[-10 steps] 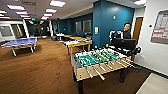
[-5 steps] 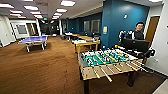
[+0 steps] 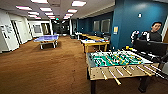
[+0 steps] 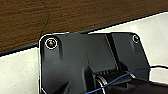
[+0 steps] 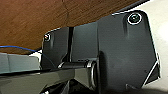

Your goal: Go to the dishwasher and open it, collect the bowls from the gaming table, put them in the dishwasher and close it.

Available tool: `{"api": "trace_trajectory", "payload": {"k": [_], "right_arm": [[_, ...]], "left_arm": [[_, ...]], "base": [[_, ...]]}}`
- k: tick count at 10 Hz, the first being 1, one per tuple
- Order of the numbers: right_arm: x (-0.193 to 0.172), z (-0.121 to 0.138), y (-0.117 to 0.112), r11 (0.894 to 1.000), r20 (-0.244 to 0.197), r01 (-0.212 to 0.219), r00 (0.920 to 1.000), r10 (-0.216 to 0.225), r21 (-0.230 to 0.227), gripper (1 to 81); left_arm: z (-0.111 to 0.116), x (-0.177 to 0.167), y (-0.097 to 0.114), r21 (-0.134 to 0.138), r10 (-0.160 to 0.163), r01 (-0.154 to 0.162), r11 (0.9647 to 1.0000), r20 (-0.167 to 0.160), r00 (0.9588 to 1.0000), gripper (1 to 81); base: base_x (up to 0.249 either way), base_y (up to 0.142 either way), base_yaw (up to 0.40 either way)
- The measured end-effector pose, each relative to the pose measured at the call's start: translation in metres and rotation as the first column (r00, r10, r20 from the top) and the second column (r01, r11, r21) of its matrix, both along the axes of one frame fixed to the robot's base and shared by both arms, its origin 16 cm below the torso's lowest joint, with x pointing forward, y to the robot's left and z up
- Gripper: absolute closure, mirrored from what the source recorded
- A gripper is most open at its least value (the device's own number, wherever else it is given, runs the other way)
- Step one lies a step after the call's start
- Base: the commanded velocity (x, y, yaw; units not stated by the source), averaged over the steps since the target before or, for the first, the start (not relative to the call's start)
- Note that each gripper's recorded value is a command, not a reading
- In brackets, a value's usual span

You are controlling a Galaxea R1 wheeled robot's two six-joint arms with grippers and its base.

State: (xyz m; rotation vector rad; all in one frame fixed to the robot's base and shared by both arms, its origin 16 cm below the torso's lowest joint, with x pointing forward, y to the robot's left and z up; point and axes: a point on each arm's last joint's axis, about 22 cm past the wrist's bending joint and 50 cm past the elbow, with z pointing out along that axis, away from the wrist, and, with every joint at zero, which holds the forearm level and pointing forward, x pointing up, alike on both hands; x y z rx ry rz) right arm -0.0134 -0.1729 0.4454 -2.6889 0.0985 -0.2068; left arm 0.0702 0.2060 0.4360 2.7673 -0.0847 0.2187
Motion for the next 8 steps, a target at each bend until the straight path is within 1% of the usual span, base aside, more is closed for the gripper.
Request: {"api": "trace_trajectory", "payload": {"k": [4,6,8], "right_arm": [[0.0005,0.0002,0.0015,1.000,0.002,-0.001,1.0000,0.001,0.002,1.0],[0.0030,0.0002,-0.0010,1.000,0.006,-0.001,1.0000,0.001,-0.002,1.0],[0.0024,0.0003,0.0013,1.000,0.005,-0.002,1.0000,0.002,0.001,1.0]], "left_arm": [[0.0004,0.0032,-0.0001,0.000,0.000,0.000,1.0000,0.005,1.0000,1.0],[-0.0004,-0.0030,0.0004,0.001,-0.001,0.001,1.0000,-0.005,1.0000,1.0],[-0.0002,-0.0017,0.0001,0.001,-0.001,0.001,1.0000,-0.004,1.0000,1.0]], "base": [[0.000,0.000,0.236],[0.000,0.000,0.237],[0.000,0.000,0.232]]}}
